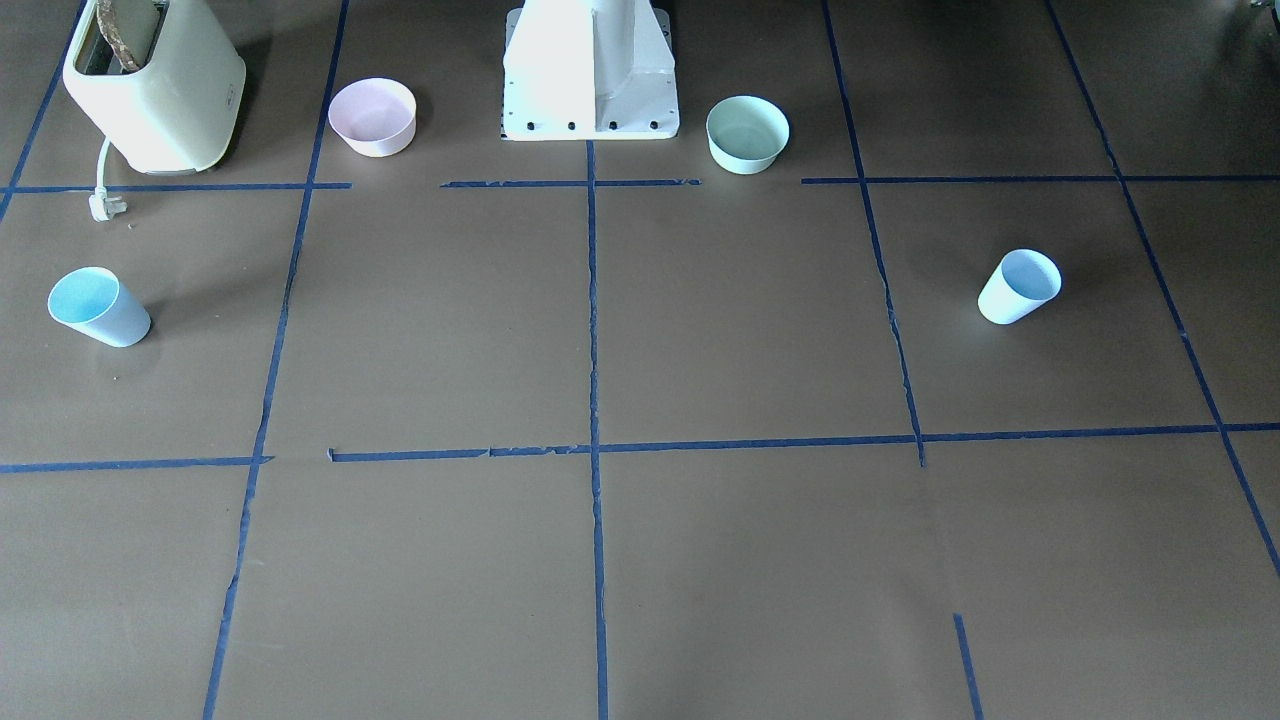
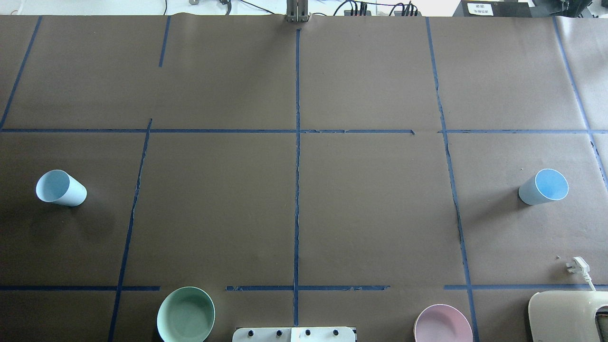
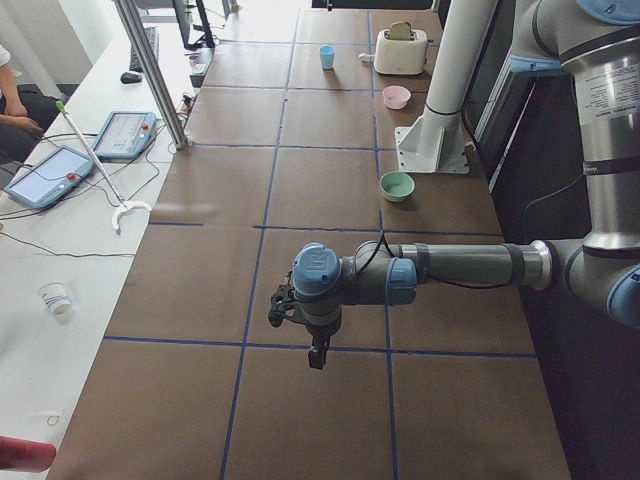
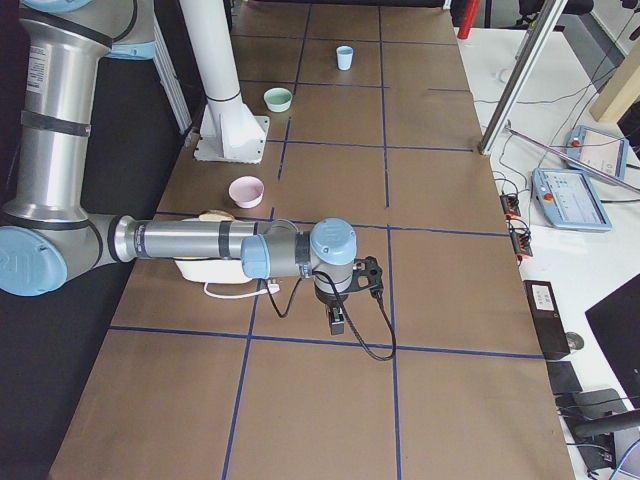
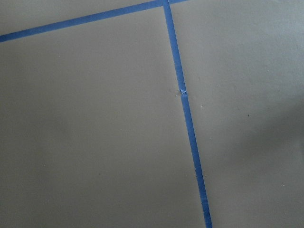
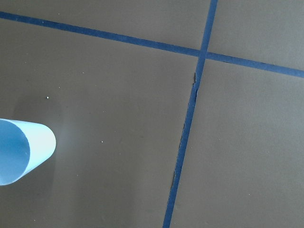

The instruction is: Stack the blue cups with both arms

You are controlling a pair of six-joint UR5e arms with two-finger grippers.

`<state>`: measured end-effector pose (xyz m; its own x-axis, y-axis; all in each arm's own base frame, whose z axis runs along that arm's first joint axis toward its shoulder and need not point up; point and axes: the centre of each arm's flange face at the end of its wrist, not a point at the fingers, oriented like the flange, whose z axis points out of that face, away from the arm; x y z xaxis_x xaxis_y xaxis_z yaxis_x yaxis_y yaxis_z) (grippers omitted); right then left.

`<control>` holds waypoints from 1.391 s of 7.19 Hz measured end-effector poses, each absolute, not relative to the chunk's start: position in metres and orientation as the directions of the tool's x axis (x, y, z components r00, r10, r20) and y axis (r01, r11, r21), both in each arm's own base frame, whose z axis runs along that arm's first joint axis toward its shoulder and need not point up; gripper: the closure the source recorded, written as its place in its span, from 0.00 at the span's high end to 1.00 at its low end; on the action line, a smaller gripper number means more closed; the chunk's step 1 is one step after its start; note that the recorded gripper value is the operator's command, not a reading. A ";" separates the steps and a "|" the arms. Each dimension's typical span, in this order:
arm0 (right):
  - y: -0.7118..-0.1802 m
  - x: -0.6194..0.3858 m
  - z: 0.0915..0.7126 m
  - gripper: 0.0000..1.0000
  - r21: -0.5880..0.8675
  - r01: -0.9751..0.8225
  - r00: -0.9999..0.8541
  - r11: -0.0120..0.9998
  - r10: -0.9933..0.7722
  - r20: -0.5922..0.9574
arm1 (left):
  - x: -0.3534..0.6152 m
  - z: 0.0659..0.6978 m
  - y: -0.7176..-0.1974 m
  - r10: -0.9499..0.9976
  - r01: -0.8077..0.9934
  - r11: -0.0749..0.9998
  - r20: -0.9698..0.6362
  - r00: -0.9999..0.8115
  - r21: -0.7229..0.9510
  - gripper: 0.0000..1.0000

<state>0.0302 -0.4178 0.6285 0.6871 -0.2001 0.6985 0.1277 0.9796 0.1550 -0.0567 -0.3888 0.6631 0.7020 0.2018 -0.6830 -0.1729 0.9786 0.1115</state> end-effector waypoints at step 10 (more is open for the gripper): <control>-0.425 -0.005 0.619 1.00 0.223 0.202 0.659 0.953 -0.301 0.689 | 0.035 0.566 -0.457 0.242 -0.042 0.957 -0.707 0.664 0.287 1.00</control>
